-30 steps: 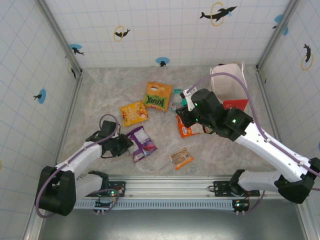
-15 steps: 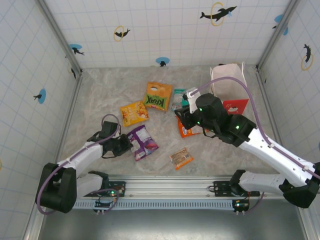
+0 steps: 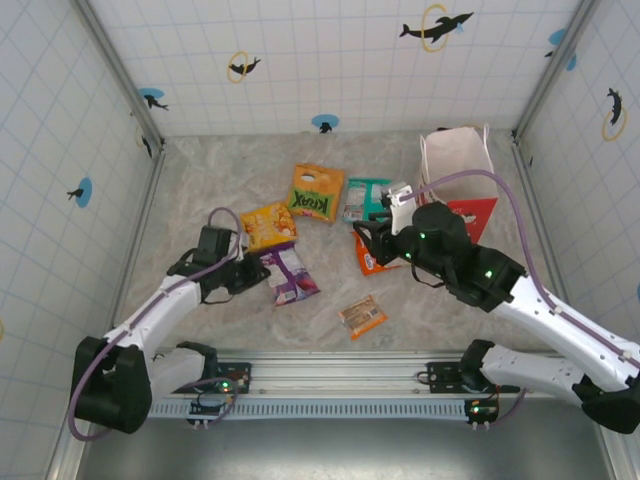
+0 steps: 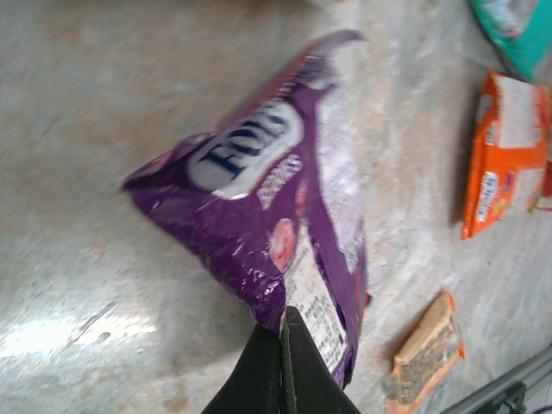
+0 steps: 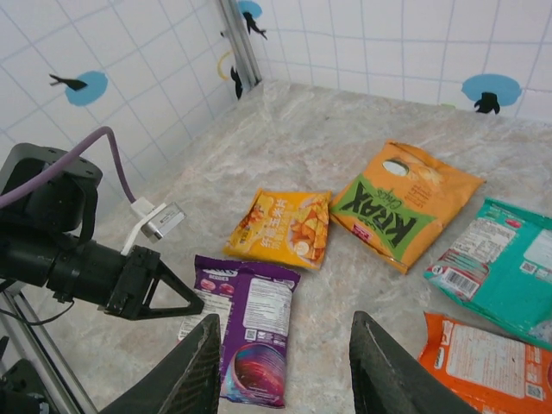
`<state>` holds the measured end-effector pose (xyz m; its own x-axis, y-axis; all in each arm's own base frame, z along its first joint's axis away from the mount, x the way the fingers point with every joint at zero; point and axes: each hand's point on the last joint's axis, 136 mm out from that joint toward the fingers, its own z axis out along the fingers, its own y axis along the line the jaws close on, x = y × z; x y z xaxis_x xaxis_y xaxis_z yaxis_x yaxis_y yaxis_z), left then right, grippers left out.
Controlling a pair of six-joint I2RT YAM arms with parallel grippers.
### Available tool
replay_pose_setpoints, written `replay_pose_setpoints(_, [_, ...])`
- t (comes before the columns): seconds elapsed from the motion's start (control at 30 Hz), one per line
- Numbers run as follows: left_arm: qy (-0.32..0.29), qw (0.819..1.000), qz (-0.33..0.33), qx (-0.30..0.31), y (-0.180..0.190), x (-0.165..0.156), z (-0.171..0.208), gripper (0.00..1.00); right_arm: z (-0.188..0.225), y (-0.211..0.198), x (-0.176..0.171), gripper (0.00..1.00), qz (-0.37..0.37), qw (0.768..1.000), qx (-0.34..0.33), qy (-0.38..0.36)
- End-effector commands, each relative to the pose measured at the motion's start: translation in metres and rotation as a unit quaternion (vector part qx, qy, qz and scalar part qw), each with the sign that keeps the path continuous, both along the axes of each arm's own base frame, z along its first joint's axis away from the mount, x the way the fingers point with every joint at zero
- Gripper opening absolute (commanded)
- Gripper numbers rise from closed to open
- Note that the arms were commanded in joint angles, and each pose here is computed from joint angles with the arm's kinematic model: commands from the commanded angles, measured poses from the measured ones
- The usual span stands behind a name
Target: Place the snacks into the paper bag
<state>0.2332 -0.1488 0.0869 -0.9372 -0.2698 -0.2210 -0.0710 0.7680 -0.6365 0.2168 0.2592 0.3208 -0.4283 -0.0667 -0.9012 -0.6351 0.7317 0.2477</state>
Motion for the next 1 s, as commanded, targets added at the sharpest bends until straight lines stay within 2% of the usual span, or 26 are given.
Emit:
replay_pose_setpoints(0.0, [-0.085, 0.994, -0.068, -0.023, -0.018, 0.013, 0.041, 0.00, 0.013, 0.001, -0.003, 0.42, 0.006, 0.999, 0.038, -0.030])
replay_pose_setpoints(0.2, [-0.187, 0.973, -0.117, -0.064, -0.038, 0.029, 0.094, 0.00, 0.004, -0.004, -0.006, 0.44, 0.009, 0.998, 0.036, -0.044])
replay_pose_setpoints(0.4, [-0.275, 0.940, -0.169, -0.114, -0.057, 0.032, 0.144, 0.00, -0.011, -0.007, -0.006, 0.48, 0.007, 0.999, 0.027, -0.033])
replay_pose_setpoints(0.6, [-0.316, 0.911, -0.218, -0.152, -0.074, 0.028, 0.178, 0.00, -0.026, -0.007, -0.001, 0.52, 0.008, 0.999, 0.029, -0.016])
replay_pose_setpoints(0.8, [-0.347, 0.879, -0.283, -0.165, -0.098, 0.019, 0.204, 0.00, -0.037, -0.006, 0.001, 0.57, 0.019, 0.999, 0.049, -0.007])
replay_pose_setpoints(0.97, [-0.388, 0.842, -0.337, -0.164, -0.111, 0.007, 0.220, 0.00, -0.048, -0.017, 0.005, 0.61, 0.001, 0.998, 0.064, -0.017])
